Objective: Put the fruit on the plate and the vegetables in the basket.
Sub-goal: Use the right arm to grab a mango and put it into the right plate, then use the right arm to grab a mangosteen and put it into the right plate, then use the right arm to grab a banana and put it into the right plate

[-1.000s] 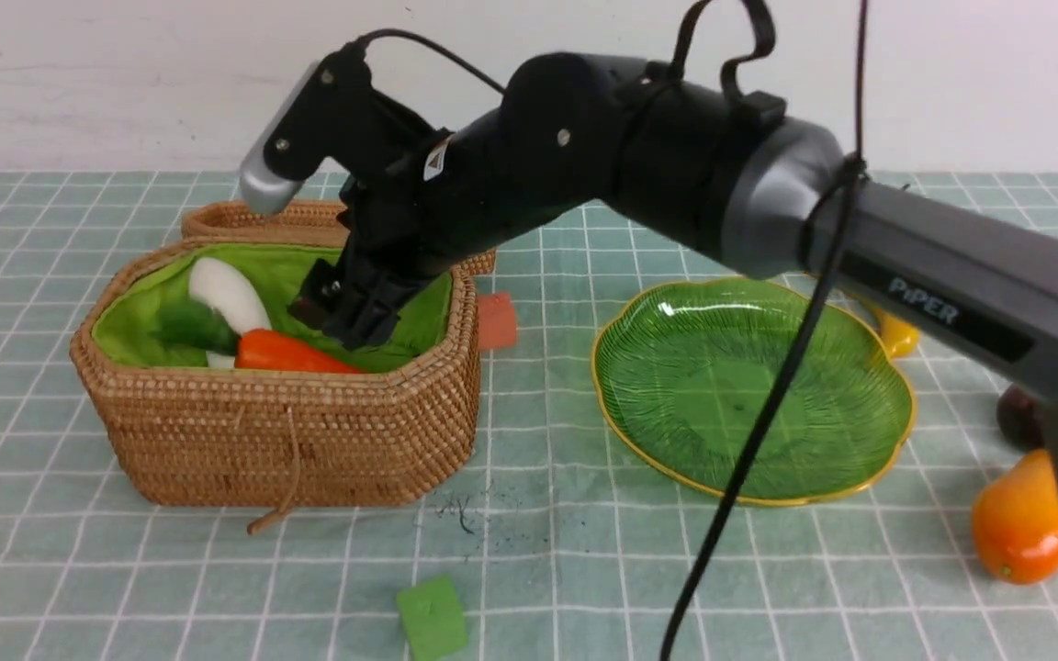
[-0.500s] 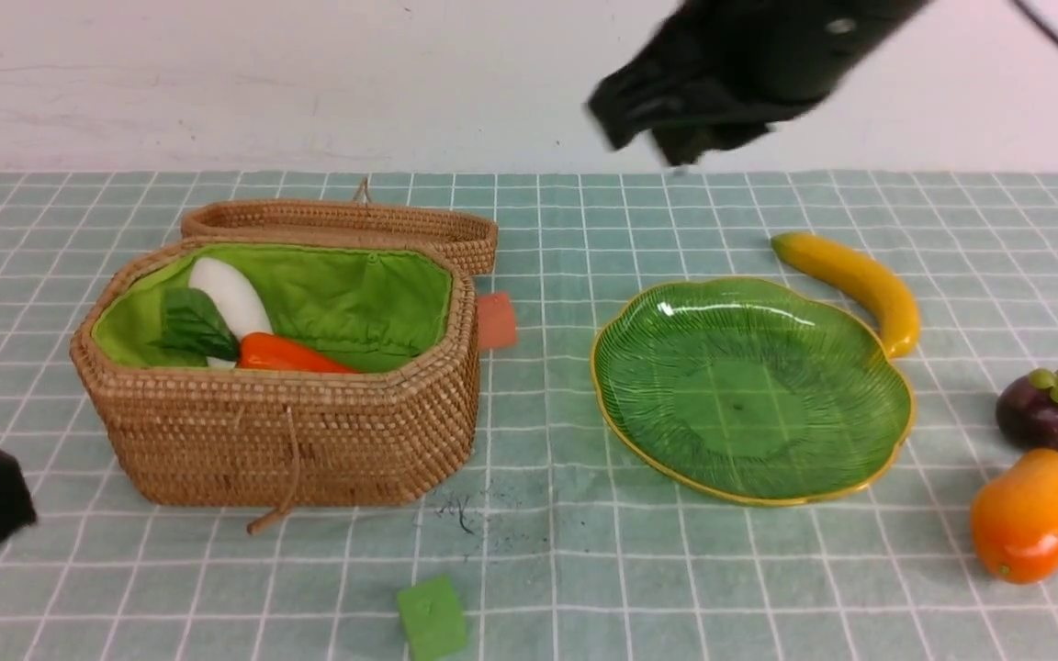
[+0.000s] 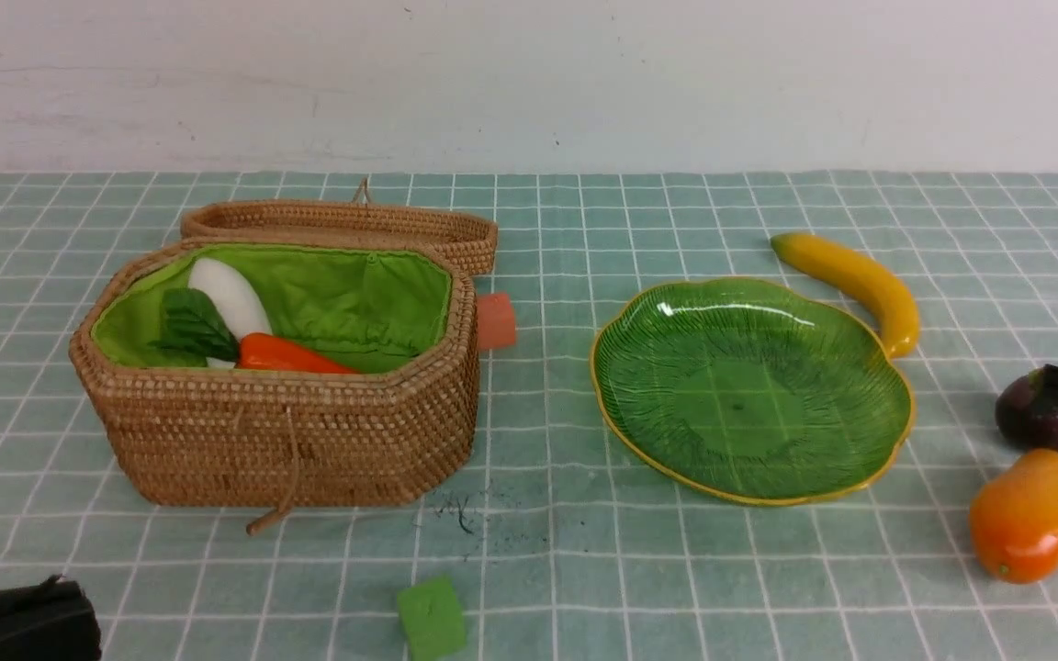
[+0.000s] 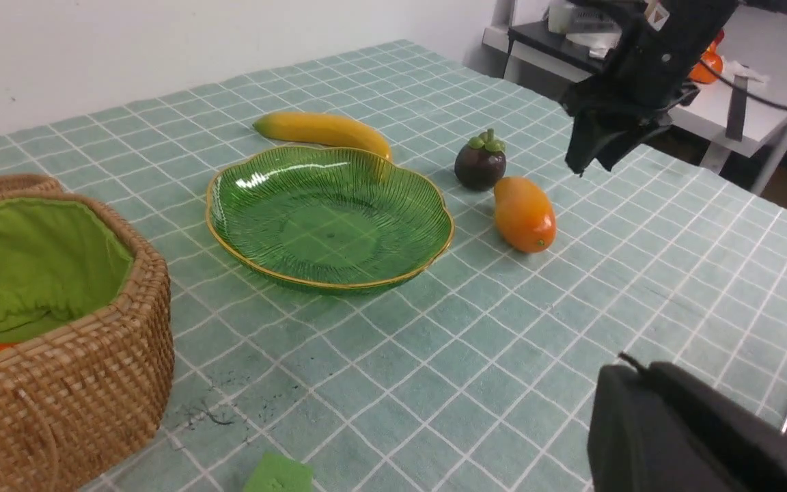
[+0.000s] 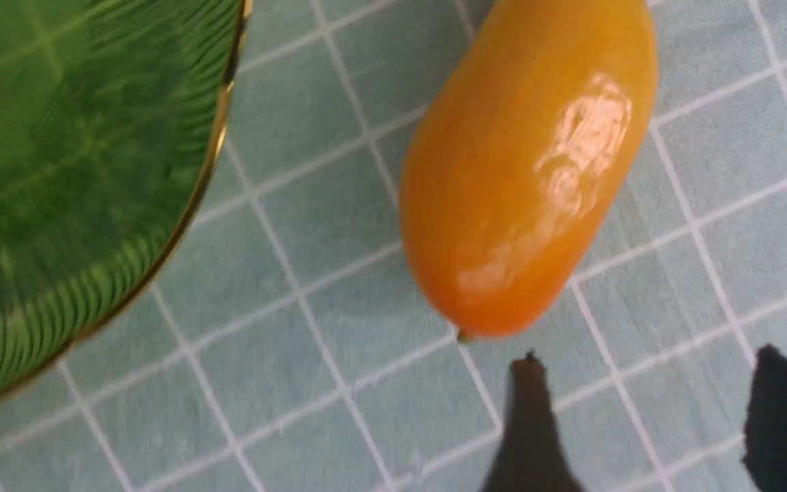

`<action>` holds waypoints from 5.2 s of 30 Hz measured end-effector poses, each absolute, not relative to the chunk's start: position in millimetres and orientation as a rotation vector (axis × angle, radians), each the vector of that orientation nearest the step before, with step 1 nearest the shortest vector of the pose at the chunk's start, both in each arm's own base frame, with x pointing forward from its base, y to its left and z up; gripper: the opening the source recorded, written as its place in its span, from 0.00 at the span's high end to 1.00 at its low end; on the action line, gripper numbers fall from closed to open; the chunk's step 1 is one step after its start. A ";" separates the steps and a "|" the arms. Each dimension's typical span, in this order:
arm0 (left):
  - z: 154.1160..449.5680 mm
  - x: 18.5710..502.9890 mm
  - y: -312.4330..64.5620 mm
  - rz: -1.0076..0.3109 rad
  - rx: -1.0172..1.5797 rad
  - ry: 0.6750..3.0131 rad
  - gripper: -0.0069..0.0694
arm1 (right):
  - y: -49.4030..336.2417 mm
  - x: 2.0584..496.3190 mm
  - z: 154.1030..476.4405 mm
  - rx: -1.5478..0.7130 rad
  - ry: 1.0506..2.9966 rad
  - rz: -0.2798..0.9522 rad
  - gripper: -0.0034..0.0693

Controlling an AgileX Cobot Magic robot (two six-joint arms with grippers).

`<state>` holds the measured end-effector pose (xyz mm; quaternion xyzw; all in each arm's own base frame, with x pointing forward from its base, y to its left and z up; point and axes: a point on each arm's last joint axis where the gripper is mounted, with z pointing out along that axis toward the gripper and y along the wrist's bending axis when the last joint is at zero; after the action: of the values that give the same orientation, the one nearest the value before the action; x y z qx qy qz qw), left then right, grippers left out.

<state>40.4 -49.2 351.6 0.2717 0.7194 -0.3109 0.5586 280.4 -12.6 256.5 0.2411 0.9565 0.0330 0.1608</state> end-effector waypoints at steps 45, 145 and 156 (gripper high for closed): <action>352.0 44.9 -57.4 -0.780 0.629 1.714 0.93 | 100.0 389.5 201.6 -0.042 2.482 0.389 0.02; 358.2 56.4 -63.9 -0.708 0.631 1.629 0.88 | -15.4 535.3 165.9 0.203 2.630 0.106 0.27; 357.0 60.7 -65.5 -0.654 0.651 1.628 0.88 | -19.7 534.4 166.2 0.074 2.655 0.014 0.51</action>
<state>60.7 -65.5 357.0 0.2802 0.7003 -0.2814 0.5932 534.4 -19.7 166.2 0.0269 0.9702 0.0050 0.2406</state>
